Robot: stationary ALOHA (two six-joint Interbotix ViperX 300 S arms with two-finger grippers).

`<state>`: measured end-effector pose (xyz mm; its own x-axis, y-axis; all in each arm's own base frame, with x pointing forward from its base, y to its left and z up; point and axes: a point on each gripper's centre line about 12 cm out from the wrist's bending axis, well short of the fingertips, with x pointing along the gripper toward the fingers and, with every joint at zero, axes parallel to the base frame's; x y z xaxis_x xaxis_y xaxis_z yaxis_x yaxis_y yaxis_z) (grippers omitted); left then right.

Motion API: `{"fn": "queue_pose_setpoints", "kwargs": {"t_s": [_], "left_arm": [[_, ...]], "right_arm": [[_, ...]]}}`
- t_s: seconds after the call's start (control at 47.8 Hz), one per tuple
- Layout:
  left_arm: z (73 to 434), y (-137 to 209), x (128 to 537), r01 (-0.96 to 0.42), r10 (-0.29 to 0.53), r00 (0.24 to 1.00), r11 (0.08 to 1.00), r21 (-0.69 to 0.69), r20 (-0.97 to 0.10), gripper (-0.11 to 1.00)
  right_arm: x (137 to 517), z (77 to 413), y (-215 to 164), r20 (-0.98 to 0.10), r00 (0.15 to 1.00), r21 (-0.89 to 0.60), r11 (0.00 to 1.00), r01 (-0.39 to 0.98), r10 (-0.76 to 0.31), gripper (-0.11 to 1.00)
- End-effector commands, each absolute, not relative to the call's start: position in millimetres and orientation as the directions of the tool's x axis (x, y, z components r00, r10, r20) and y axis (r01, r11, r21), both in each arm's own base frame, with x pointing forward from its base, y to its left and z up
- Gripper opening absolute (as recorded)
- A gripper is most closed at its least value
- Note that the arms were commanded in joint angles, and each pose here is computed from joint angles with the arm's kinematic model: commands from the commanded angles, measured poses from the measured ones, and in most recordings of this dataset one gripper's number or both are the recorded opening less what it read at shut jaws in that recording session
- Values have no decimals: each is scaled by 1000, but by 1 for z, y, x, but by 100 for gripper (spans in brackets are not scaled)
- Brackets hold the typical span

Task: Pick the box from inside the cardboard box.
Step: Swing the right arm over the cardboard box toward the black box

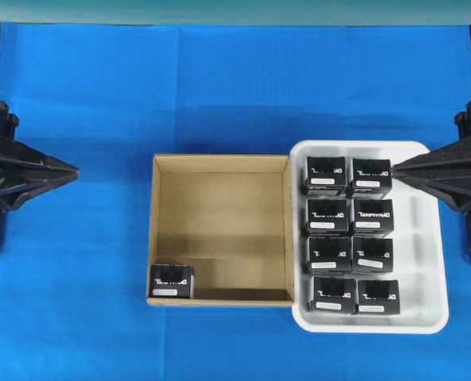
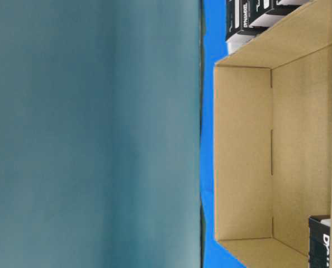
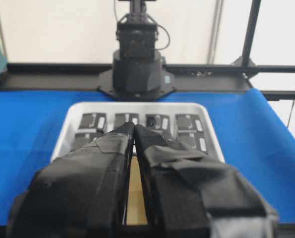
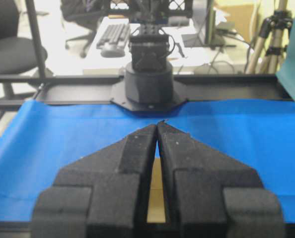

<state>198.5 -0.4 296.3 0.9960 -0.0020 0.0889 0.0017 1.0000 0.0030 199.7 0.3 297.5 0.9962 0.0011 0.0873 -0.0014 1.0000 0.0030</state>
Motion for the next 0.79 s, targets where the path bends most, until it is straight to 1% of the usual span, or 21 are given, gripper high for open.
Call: {"fn": "queue_pose_setpoints", "kwargs": {"t_s": [0.0,0.042,0.105,0.146,0.209,0.355,0.586,0.774], "left_arm": [[305,0,202,0,0,994,1000,4,106,14],[307,0,202,0,0,994,1000,3,109,12],[309,0,202,0,0,994,1000,1,107,3],[309,0,203,3,-3,995,1000,1,101,-1],[309,-1,202,9,-9,996,1000,0,86,-4],[307,-4,204,23,-23,1000,1000,1,11,-5],[303,-6,203,28,-28,996,1000,0,-89,-5],[296,-6,201,28,-28,988,1000,0,-151,-5]], "right_arm": [[202,305,-1,104,995,21,1000,5,-7,14],[206,305,-2,69,998,56,998,11,-15,14],[213,303,-2,-4,1000,106,994,17,-17,6],[218,302,-2,-56,998,124,992,21,-14,2],[225,301,-1,-121,993,142,990,24,-7,0],[250,302,7,-258,966,216,976,27,30,0],[294,285,27,-461,882,316,947,64,95,0],[333,268,46,-626,769,296,952,79,130,0]]}}
